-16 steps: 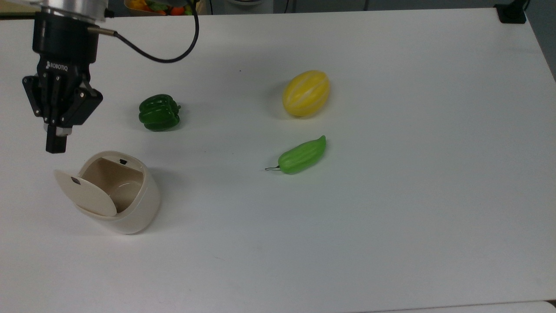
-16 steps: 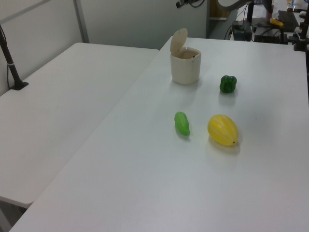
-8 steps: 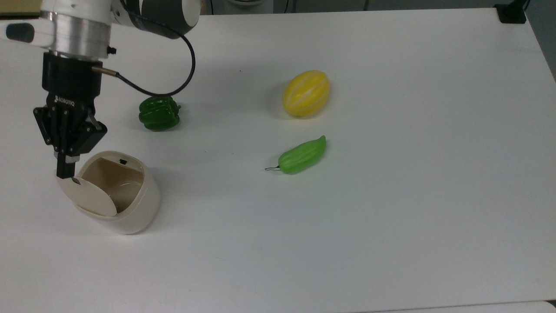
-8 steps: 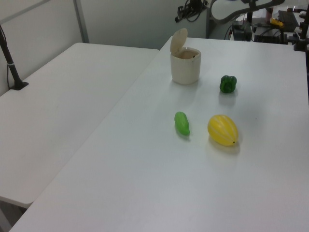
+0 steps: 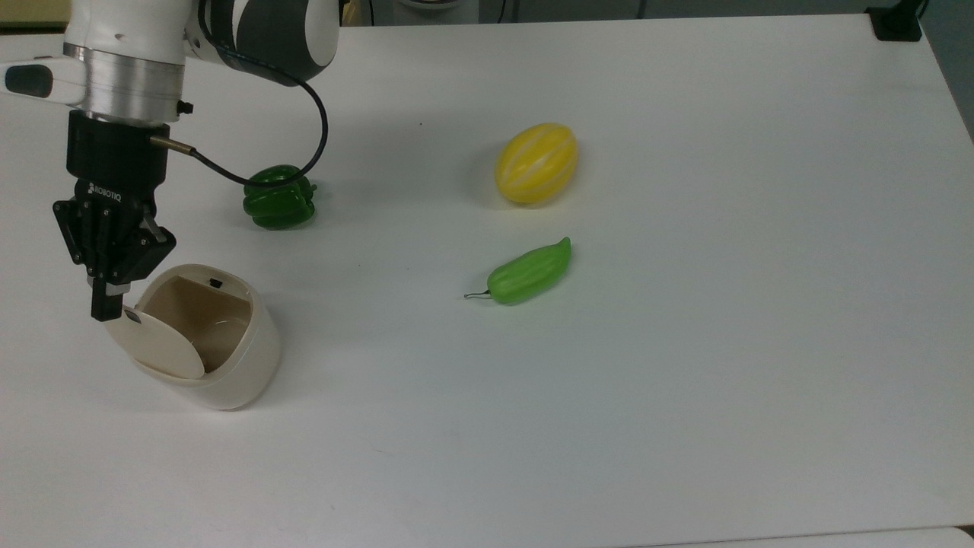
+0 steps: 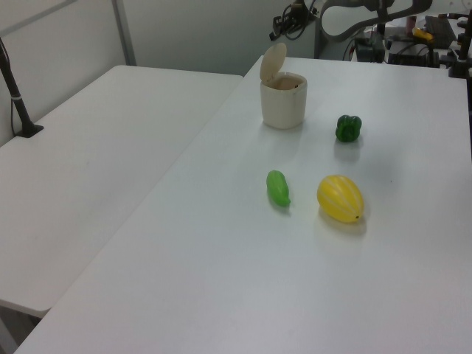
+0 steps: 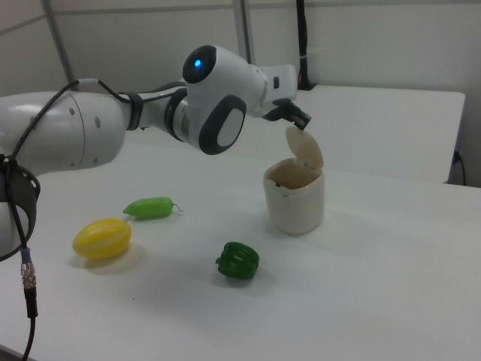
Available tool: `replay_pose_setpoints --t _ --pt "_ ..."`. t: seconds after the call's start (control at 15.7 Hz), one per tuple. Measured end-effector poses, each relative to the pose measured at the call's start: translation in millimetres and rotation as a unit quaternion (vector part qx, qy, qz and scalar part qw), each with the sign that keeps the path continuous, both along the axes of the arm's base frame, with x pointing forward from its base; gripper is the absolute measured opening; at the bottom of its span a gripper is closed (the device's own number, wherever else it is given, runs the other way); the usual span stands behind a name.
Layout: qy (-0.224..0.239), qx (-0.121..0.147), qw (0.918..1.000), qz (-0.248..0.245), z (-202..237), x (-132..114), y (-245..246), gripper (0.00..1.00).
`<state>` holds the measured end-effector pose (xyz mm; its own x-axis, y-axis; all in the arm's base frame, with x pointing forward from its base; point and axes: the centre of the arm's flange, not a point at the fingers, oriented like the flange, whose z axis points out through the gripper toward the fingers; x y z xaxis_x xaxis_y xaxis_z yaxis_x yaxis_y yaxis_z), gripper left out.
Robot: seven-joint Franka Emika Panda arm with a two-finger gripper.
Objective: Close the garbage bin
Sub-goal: 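Push the raised lid down with the gripper until it shuts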
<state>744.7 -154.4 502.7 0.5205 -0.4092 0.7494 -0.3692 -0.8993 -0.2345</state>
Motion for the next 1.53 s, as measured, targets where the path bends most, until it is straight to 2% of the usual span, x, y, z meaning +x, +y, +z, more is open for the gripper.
replay_pose_setpoints --t 0.45,0.89,1.08,1.34,1.53 --pt "0.008 -0.001 1.0 0.0 -9.9 1.4 -2.5 0.01" --pt "0.081 0.011 0.9966 0.014 -33.4 2.0 1.8 0.01" --pt "0.12 0.017 0.9924 0.023 -44.0 0.8 5.6 0.01" --pt "0.178 0.02 0.9828 0.047 -60.0 -2.1 14.2 0.01" --pt "0.199 0.021 0.9783 0.056 -66.8 -3.4 19.2 0.01"
